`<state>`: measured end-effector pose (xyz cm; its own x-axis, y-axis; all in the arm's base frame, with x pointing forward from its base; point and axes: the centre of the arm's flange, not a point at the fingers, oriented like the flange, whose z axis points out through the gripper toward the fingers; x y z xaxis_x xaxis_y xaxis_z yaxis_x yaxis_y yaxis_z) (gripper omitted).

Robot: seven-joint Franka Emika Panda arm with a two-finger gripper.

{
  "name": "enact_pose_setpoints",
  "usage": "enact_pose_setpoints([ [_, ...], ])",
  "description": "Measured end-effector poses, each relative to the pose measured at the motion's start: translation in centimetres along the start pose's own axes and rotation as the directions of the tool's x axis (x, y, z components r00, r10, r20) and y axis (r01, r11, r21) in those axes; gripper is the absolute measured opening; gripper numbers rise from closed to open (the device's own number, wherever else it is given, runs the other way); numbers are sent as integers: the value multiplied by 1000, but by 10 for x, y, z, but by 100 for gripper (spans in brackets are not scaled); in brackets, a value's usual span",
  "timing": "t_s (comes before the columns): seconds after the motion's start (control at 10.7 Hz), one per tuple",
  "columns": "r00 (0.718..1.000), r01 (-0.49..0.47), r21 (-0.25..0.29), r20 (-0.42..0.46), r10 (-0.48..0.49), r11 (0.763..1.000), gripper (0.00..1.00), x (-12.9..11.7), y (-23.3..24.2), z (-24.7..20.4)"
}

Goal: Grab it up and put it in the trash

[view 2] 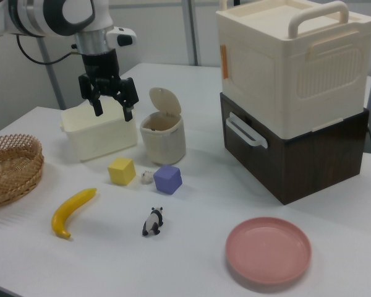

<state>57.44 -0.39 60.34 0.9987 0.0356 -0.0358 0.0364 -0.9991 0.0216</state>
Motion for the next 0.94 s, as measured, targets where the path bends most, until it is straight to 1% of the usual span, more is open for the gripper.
enact_pose_setpoints([
  [0.19,999,-40,-2,-20,40,999,100,11,-3,9],
  [0.28,995,-97,-1,-31,97,995,100,17,-6,14],
  [0.47,972,-227,8,-59,227,974,100,29,-13,24],
  [0.56,953,-294,14,-66,294,956,100,35,-16,30],
  [0.66,927,-367,22,-77,368,930,100,43,-19,38],
  [0.75,895,-437,32,-86,438,899,100,52,-22,50],
  [0.94,829,-552,37,-77,553,833,100,73,-32,86],
])
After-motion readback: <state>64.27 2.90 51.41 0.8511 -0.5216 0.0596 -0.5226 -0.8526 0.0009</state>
